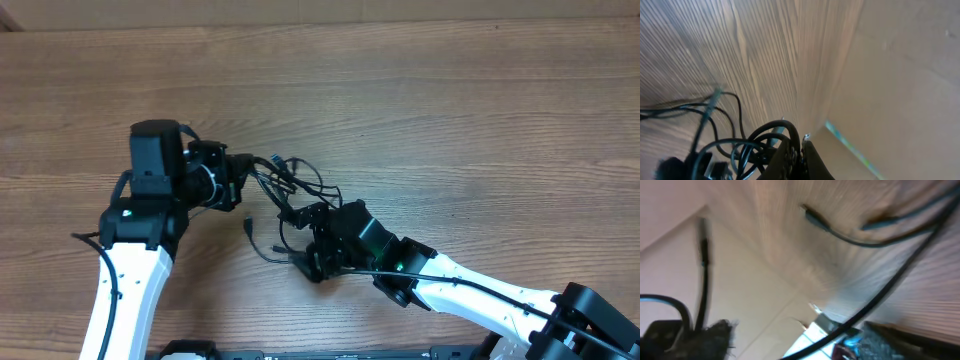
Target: Untangle cables
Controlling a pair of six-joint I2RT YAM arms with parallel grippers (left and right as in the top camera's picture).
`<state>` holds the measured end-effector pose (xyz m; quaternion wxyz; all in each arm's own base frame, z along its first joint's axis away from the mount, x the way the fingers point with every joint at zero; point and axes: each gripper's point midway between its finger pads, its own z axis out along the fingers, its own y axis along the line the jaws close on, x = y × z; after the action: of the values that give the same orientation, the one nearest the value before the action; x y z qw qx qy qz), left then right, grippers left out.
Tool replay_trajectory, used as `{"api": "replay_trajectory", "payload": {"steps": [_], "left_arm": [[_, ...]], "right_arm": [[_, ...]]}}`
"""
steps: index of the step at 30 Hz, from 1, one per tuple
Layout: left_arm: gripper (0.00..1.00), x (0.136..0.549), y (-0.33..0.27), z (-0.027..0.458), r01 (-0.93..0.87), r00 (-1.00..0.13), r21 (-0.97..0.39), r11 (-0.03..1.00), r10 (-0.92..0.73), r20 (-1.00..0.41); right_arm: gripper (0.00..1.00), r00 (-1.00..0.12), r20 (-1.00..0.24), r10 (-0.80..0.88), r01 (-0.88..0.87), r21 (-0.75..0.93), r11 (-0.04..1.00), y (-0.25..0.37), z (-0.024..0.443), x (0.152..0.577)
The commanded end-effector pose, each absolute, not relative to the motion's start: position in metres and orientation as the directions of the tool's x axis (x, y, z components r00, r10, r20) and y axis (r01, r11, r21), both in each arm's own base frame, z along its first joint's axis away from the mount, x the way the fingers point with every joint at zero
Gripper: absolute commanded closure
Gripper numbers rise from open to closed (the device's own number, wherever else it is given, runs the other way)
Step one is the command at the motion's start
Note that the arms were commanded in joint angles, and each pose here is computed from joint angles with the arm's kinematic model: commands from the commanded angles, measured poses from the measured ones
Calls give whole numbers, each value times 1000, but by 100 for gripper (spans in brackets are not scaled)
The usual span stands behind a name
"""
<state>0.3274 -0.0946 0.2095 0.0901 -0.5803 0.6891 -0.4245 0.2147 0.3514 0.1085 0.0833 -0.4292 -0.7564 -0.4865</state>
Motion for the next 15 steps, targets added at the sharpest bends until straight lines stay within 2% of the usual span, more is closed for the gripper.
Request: {"api": "replay_trajectory", "payload": {"steps": [1,3,5,7,8,11,15], "left_arm": [[96,327,-118,238,-682,-370,-730,-55,-834,409],[96,330,-125,245,-660,-394,-750,-53,-825,406],[96,333,-126,251,-638,-406,-768,-58,-822,399],[96,338,-127,258,-611,-423,-790,-62,-817,391],[96,341,-127,265,-586,-443,-808,-67,-808,388],[96,347,-130,283,-517,-498,-853,-76,-783,372],[96,354,-129,305,-387,-579,-922,-30,-770,268]], "right_arm": [[41,-553,565,612,758,647,87,350,110,224],[60,-544,555,630,763,639,96,346,105,224],[74,-557,533,637,757,641,125,344,101,222],[85,-631,450,632,696,688,205,340,96,222],[92,-680,367,635,642,716,274,335,90,224],[96,-734,219,643,572,709,412,317,72,225],[96,-701,168,693,633,595,495,277,44,226]]}}
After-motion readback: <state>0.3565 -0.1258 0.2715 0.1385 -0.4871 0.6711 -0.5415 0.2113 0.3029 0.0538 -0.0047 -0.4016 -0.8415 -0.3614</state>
